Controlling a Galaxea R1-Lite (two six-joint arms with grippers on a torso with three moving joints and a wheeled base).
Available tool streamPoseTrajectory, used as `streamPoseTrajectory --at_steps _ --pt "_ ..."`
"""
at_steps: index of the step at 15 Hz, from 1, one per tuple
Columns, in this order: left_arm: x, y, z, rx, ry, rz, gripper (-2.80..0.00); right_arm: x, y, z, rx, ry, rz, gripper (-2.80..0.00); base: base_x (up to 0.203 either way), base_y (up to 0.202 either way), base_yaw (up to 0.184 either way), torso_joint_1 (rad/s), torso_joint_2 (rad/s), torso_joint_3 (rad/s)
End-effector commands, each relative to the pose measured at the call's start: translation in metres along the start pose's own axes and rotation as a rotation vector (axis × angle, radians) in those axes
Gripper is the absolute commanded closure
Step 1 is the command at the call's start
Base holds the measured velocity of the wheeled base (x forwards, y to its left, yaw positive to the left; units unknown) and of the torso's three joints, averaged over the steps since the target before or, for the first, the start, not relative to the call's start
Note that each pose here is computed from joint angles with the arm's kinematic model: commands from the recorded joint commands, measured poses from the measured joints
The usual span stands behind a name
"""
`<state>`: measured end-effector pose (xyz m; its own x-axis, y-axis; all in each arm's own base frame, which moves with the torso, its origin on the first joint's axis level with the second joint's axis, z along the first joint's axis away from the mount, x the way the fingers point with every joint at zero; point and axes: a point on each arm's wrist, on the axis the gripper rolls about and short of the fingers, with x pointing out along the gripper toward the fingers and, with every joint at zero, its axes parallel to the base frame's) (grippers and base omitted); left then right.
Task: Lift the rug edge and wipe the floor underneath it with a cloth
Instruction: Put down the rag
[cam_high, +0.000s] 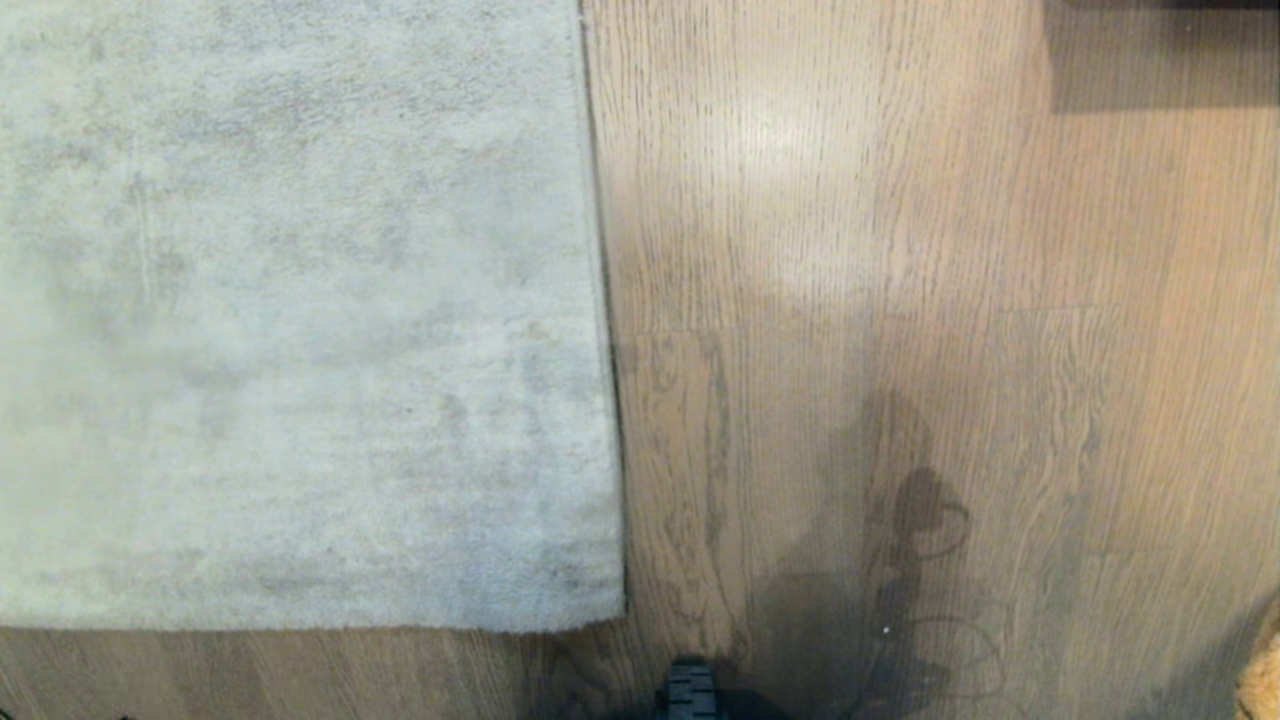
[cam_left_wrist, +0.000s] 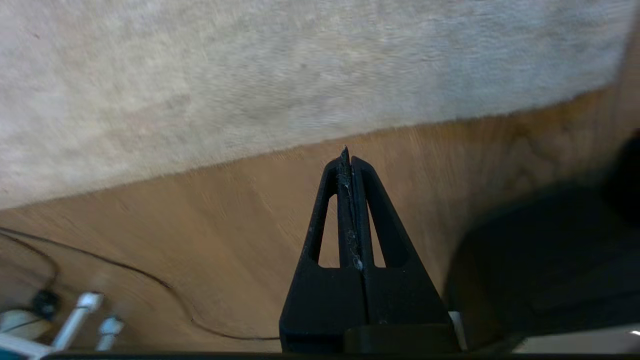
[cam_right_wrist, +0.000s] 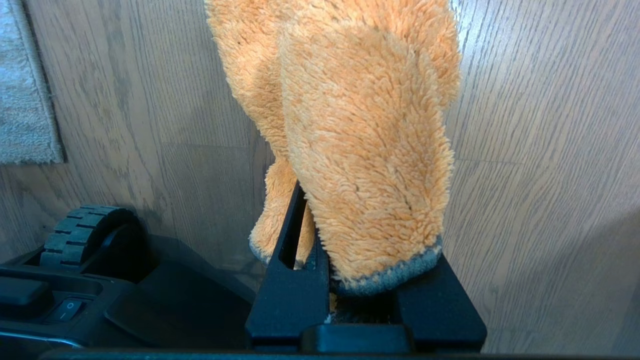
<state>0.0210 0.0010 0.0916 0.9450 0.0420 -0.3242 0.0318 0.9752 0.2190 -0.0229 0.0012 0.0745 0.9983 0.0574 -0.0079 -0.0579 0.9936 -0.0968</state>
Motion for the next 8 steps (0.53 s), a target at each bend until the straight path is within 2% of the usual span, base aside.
streamPoseTrajectory --at_steps 1,4,8 --pt "-0.014 -0.001 -0.008 -0.027 -0.103 -0.014 0.00 0.000 0.000 0.000 -0.001 0.001 0.001 0.00 0.000 0.000 0.000 0.000 0.00 0.000" --pt "-0.023 -0.004 -0.019 -0.075 -0.153 -0.058 0.00 0.000 0.000 0.000 -0.001 0.001 0.001 0.00 0.000 0.000 0.000 0.000 0.00 0.000" --pt "-0.030 -0.005 -0.025 -0.102 -0.239 -0.032 0.00 0.000 0.000 0.000 -0.001 0.001 0.001 0.00 0.000 0.000 0.000 0.000 0.00 0.000"
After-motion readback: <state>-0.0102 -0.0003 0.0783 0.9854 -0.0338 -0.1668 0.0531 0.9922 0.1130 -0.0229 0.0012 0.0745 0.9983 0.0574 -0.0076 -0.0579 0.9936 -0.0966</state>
